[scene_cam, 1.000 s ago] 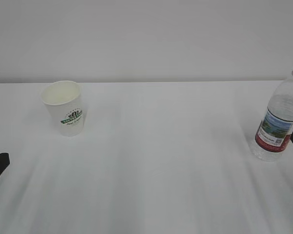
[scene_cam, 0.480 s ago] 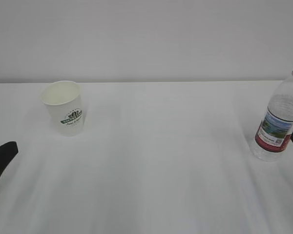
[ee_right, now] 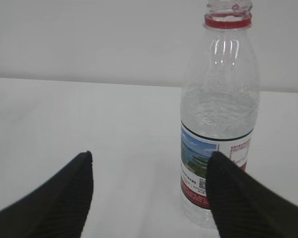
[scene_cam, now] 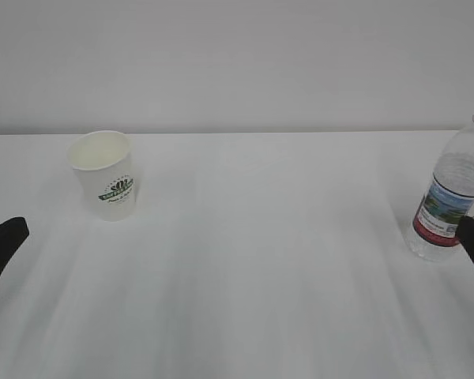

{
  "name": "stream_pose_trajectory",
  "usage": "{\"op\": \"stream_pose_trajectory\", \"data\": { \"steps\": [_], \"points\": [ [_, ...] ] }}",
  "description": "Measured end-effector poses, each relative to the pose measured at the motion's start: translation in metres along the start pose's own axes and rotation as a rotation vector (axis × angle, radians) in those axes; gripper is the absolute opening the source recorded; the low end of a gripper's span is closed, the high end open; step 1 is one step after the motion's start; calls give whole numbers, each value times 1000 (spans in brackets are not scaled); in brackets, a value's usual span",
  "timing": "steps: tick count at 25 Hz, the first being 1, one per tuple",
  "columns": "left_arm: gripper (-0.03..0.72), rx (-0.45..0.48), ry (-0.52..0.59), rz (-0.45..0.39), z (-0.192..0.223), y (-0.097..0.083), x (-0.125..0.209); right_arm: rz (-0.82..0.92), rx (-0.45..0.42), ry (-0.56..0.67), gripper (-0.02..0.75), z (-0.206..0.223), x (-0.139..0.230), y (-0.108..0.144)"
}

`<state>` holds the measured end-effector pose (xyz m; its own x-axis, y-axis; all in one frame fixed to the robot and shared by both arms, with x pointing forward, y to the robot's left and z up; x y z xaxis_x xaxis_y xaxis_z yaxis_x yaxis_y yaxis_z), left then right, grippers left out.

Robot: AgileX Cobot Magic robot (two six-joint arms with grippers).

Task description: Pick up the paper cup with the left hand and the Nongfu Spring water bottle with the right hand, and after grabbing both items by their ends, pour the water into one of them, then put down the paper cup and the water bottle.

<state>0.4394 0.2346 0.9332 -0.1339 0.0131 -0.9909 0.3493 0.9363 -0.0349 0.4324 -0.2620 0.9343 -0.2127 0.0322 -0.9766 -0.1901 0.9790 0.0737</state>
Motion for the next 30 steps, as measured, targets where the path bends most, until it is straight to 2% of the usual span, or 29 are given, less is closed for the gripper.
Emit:
{"op": "stream_pose_trajectory", "data": {
  "steps": [12, 15, 19, 27, 30],
  "points": [
    [454, 1, 0, 0, 0, 0, 0, -32, 9, 5, 535, 0, 1, -1],
    [497, 1, 0, 0, 0, 0, 0, -27, 40, 11, 537, 0, 1, -6],
    [589, 1, 0, -1, 0, 0, 0, -19, 68, 32, 568, 0, 4, -10],
    [610, 1, 0, -1, 0, 0, 0, -14, 80, 112, 589, 5, 20, -12],
    [610, 1, 0, -1, 0, 0, 0, -16, 80, 98, 590, 10, 22, -13]
  ]
}}
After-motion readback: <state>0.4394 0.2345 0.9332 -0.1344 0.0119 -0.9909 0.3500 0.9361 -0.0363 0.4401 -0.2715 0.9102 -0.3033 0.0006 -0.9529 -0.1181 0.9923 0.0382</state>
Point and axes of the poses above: a point on each arm's last joint axis where the gripper is mounted, z pointing out along that axis toward the gripper, y along the wrist's bending axis when the last joint is at zero, x = y × z, the point moved 5 cm from there along z, pointing out along that axis toward the gripper, and after that the axes turned 3 degrees about z, right-handed, at the moved point
